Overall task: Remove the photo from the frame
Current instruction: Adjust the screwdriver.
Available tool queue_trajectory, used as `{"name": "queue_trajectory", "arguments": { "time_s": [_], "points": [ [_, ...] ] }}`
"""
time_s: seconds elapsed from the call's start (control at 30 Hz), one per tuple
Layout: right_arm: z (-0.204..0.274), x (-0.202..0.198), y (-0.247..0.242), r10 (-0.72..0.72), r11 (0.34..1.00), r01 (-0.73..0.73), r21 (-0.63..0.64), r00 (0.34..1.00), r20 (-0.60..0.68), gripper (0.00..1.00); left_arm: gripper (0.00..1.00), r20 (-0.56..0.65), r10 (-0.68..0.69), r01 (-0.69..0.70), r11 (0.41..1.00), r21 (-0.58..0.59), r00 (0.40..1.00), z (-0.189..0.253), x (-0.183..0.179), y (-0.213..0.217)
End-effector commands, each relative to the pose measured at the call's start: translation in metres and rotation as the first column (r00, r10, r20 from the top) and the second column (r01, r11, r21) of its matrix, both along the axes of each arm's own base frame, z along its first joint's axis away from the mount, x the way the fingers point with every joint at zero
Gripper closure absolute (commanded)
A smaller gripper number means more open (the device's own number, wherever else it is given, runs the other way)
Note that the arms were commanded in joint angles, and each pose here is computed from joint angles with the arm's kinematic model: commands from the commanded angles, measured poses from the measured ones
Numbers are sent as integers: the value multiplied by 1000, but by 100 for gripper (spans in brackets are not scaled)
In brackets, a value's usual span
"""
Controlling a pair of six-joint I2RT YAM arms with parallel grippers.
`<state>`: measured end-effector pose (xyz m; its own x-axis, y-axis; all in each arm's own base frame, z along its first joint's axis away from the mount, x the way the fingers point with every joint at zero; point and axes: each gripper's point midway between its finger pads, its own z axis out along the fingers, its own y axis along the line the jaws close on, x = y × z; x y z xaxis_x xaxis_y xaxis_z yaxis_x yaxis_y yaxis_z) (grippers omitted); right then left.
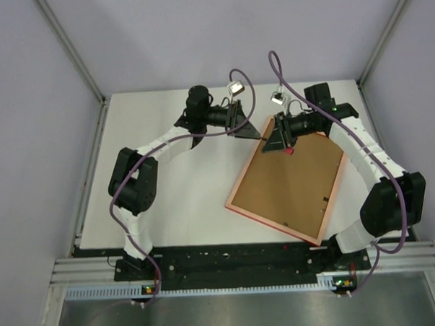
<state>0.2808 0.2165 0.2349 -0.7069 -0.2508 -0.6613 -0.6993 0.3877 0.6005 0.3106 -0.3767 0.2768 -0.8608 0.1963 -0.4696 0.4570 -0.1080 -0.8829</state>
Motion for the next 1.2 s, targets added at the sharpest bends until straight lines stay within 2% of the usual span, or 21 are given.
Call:
{"name": "queue_trajectory", "arguments": {
  "time_s": [0.0, 0.17, 0.27, 0.4, 0.47, 0.53, 0.73, 1.0, 1.17],
  "points": [
    [28, 13, -1, -1, 999, -3, 34, 993, 117, 100, 59, 104, -33, 38, 998, -42, 994, 29, -18, 6],
    [25, 12, 0, 5, 999, -8, 36, 995, 105, 100, 61, 109, -24, 28, 999, -35, 994, 29, -17, 6],
    [25, 11, 0, 9, 999, -13, 40, 995, 102, 100, 68, 121, -16, 19, 999, -26, 992, 29, -15, 6],
    [26, 10, 0, 11, 999, -15, 45, 995, 104, 100, 83, 125, -3, 2, 1000, 3, 992, 24, -11, 5],
    [26, 8, 1, 17, 999, -22, 48, 995, 101, 100, 85, 133, 4, -6, 1000, 13, 991, 22, -9, 5],
    [26, 6, 1, 22, 998, -27, 51, 995, 99, 100, 83, 133, 7, -9, 1000, 13, 991, 23, -8, 4],
    [24, 1, 0, 32, 998, -38, 56, 995, 96, 100, 67, 126, 11, -12, 1000, 2, 992, 29, -6, 6],
    [21, -2, 0, 39, 997, -44, 58, 995, 93, 100, 64, 126, 9, -8, 1000, -11, 992, 34, -6, 5],
    [12, -2, -1, 39, 998, -43, 49, 996, 75, 100, 57, 114, 0, 4, 999, -38, 994, 41, -6, 5]
  ]
}}
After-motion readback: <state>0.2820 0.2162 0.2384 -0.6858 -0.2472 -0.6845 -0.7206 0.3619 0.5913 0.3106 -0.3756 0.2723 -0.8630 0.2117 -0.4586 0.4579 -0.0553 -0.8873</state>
